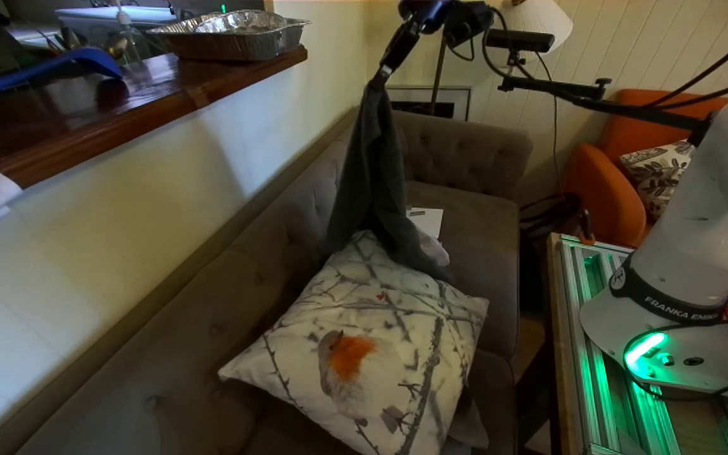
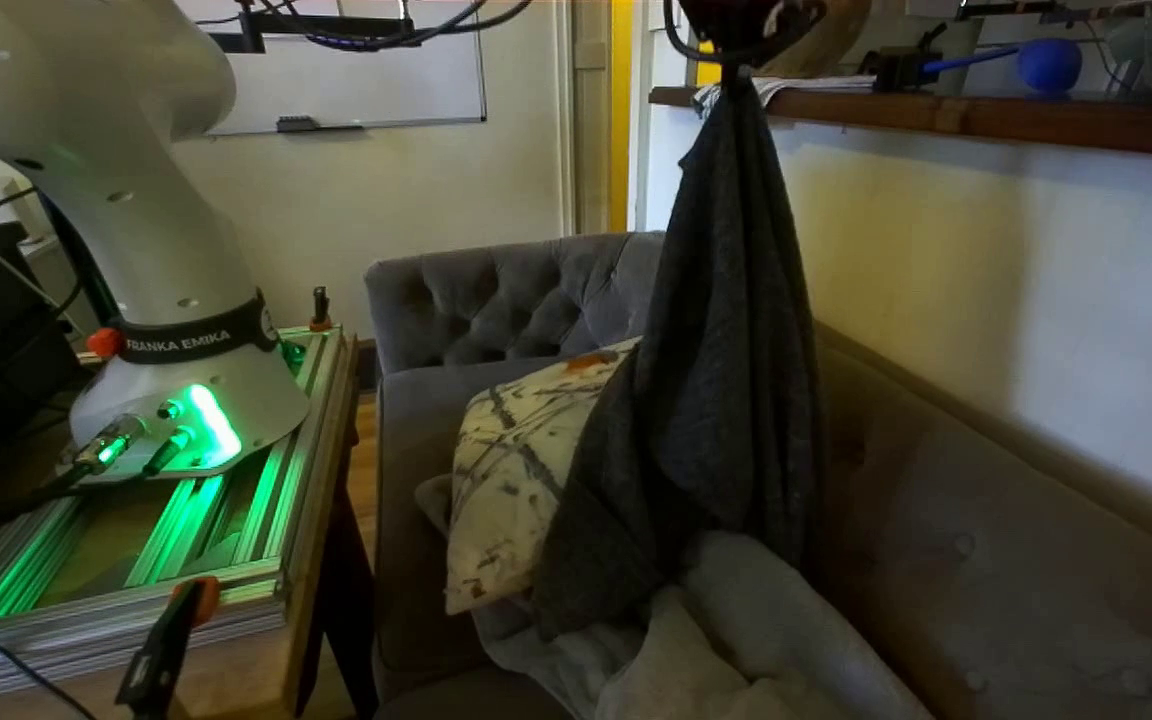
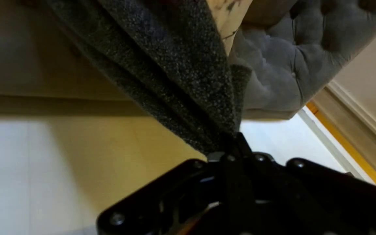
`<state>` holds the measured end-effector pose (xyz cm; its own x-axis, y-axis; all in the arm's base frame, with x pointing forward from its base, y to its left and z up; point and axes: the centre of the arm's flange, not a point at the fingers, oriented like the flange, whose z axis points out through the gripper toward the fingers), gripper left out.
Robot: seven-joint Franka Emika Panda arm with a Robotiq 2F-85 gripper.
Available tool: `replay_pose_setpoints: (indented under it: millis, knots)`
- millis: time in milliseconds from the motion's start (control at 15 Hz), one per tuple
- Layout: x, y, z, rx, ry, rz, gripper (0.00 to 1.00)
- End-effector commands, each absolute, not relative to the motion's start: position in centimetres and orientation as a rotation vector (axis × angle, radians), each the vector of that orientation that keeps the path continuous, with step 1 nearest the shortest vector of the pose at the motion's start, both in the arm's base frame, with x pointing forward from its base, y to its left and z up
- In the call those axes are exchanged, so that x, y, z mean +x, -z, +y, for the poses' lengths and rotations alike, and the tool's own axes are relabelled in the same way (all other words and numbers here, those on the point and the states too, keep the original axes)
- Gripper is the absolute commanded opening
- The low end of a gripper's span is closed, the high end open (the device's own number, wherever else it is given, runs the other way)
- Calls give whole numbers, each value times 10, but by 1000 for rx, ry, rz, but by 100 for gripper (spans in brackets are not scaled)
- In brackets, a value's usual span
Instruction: Place the grey towel over the pillow on the left.
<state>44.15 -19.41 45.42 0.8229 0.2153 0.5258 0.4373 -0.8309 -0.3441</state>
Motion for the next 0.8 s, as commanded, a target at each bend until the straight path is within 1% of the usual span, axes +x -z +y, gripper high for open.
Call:
replay_pose_setpoints:
  millis: [0, 267, 400, 533, 667, 733]
  knots:
    - [393, -495, -189, -2495, 804, -585, 0]
    - [357, -528, -184, -2433, 962, -727, 0]
    - [344, -543, -178, -2415, 988, -792, 0]
    - [349, -547, -168, -2406, 945, -817, 0]
    - [370, -534, -153, -2386, 835, -868, 0]
    - [391, -516, -140, -2355, 745, -912, 0]
